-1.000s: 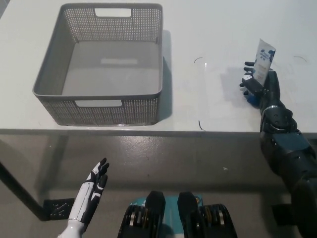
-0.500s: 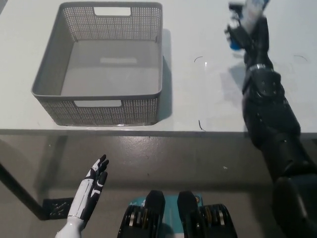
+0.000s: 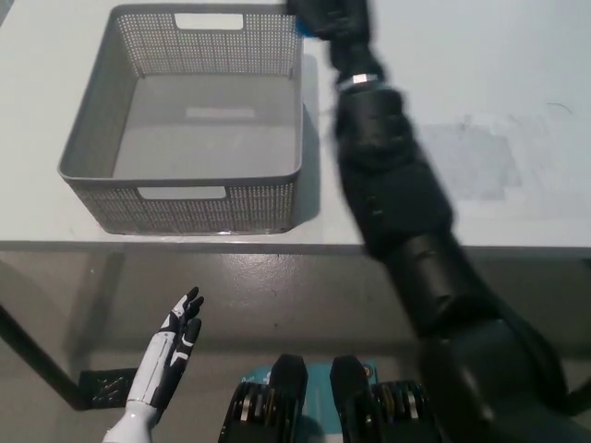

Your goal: Use the right hand to pick up a shampoo and place it into a container on the left side

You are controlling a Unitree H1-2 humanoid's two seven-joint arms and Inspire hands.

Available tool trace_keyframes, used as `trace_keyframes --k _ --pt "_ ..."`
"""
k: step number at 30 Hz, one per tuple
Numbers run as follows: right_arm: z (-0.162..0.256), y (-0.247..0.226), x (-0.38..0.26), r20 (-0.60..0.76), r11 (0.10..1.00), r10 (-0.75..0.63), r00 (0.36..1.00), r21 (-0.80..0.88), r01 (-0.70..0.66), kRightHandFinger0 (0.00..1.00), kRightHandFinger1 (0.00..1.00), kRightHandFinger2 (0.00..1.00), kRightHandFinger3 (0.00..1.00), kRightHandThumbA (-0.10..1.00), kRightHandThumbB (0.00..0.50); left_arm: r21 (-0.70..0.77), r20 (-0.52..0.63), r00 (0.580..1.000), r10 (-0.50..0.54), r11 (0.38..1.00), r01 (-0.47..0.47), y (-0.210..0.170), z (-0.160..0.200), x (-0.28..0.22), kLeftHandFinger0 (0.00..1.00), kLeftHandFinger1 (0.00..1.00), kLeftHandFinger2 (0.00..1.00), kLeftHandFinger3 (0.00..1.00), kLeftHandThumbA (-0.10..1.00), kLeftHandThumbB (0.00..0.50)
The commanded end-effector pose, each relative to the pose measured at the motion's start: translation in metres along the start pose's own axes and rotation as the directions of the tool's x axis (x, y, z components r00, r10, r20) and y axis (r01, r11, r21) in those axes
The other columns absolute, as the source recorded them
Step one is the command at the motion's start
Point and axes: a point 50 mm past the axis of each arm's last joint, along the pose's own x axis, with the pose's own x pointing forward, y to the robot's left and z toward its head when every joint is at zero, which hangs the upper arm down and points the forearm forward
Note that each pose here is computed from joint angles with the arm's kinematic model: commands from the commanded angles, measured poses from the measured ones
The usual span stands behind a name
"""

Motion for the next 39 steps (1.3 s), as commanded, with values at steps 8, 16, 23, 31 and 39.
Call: trace_keyframes --k 8,16,23,31,39 --pt "0.01 0.084 0.0 -0.011 0.991 0.121 0.993 -0.055 -0.121 0.0 0.37 0.78 0.7 -0.1 0.16 0.039 0.058 0.998 -0.023 0.999 0.021 0.005 0.007 0.008 1.0 1.0 1.0 1.0 1.0 0.279" --pt "-0.021 0.082 -0.008 -0.169 0.982 0.112 0.979 -0.13 -0.135 0.0 0.25 0.62 0.68 -0.1 0.118 0.046 0.058 0.998 -0.026 0.999 0.023 0.006 0.01 0.012 1.0 1.0 1.0 1.0 1.0 0.285" --pt "-0.055 0.065 -0.024 -0.268 0.981 0.073 0.961 -0.154 -0.118 0.0 0.33 0.71 0.75 -0.1 0.131 0.047 0.054 0.998 -0.034 0.998 0.032 0.006 0.013 0.012 1.0 1.0 1.0 1.0 1.0 0.266" --pt "-0.066 0.054 -0.028 -0.304 0.984 0.055 0.951 -0.146 -0.103 0.0 0.39 0.78 0.82 -0.1 0.145 0.062 0.062 0.997 -0.043 0.997 0.039 0.007 0.013 0.013 1.0 1.0 1.0 1.0 1.0 0.276" --pt "-0.071 0.046 -0.029 -0.315 0.976 0.079 0.946 -0.17 -0.138 0.05 0.13 0.23 0.27 0.09 0.195 0.058 0.061 0.997 -0.046 0.997 0.043 0.007 0.014 0.015 1.0 1.0 1.0 1.0 1.0 0.263"
